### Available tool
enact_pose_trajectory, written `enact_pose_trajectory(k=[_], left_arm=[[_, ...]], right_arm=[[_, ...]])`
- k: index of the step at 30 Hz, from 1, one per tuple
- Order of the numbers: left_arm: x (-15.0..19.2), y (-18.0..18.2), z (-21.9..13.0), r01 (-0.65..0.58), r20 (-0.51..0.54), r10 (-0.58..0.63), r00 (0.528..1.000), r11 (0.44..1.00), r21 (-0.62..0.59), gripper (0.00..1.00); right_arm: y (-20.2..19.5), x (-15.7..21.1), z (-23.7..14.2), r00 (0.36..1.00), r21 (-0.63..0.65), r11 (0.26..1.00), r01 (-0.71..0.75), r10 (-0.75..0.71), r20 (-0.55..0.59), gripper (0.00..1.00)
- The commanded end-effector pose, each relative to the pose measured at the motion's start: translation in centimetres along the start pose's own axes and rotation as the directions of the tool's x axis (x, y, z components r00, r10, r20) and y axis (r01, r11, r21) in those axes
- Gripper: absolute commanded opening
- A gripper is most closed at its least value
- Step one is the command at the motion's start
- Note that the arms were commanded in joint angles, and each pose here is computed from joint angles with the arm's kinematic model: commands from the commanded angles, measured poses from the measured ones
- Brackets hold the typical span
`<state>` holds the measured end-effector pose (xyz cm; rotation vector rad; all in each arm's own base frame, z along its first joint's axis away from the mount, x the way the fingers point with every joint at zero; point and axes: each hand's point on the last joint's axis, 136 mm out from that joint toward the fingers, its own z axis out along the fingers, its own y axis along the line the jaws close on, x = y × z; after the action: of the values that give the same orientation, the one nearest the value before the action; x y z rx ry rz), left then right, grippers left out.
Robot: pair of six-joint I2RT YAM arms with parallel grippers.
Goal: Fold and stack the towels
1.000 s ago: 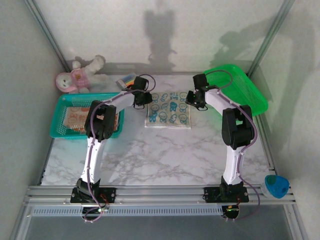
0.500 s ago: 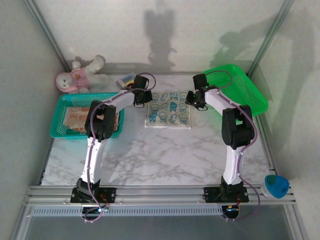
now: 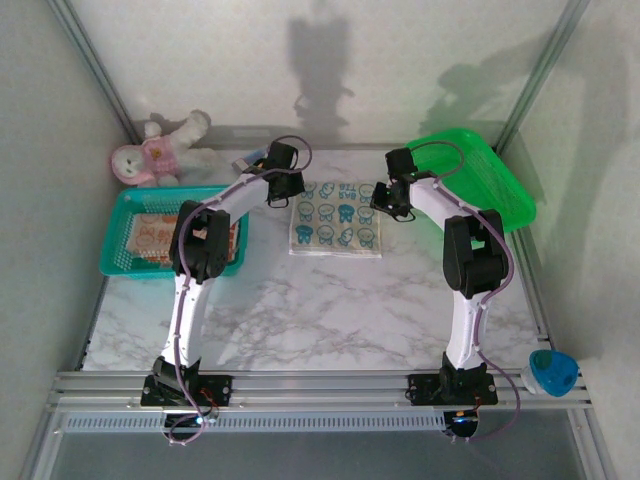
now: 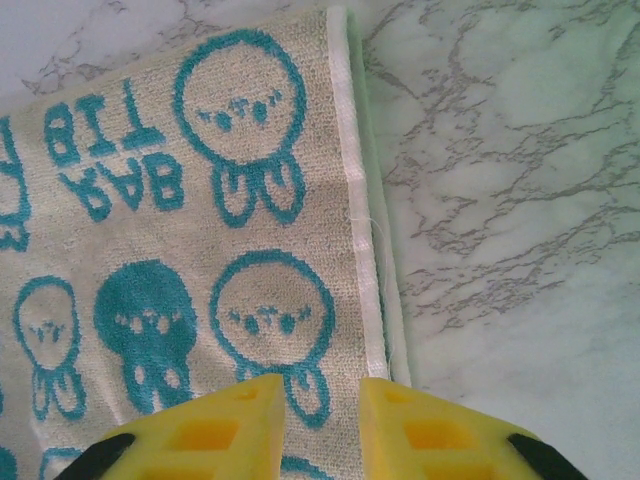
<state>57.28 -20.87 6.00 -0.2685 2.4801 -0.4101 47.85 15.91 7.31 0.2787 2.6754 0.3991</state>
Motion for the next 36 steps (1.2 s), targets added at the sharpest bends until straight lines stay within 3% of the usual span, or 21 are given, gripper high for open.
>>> enact_pose_trajectory(k=[1, 4, 9, 13, 20, 25, 36], left_arm=[[0.0, 0.9, 1.0, -0.015, -0.014, 0.014, 1.000, 0.999, -0.033, 0.00], [0.4, 0.8, 1.2, -0.012, -0.027, 0.011, 1.000, 1.000, -0.023, 0.01], [0.9, 1.0, 1.0, -0.016, -0.040, 0.015, 0.999, 0.999, -0.030, 0.33], [0.9, 1.2, -0.2, -0.023, -0.031, 0.022, 0.999, 0.999, -0.036, 0.50], [1.4, 0.4, -2.5, -0.015, -0.035, 0.015, 0.999, 1.000, 0.005, 0.46], [1.9, -0.3, -3.6, -0.009, -0.014, 0.009, 1.000, 1.000, 0.013, 0.45], [-0.9, -0.4, 0.1, 0.105, 0.005, -0.105, 0.994, 0.994, 0.035, 0.46]], right_arm=[[-0.5, 0.3, 0.8, 1.000, 0.015, 1.000, 0.001, -0.001, -0.020, 0.25], [-0.5, 0.2, 0.8, 1.000, 0.018, 1.000, 0.002, -0.002, -0.020, 0.26], [-0.6, 0.1, 0.8, 1.000, 0.022, 1.000, 0.005, -0.005, -0.018, 0.28], [-0.7, 0.6, 0.9, 1.000, 0.021, 1.000, 0.016, -0.015, -0.027, 0.30], [0.5, 0.8, 1.0, 0.998, -0.042, 0.998, 0.042, -0.044, -0.048, 0.27], [0.4, 0.9, 1.9, 0.997, -0.009, 0.999, 0.049, -0.050, -0.067, 0.31], [-0.5, -3.3, 2.6, 0.999, 0.061, 0.997, -0.039, 0.037, 0.024, 0.32]])
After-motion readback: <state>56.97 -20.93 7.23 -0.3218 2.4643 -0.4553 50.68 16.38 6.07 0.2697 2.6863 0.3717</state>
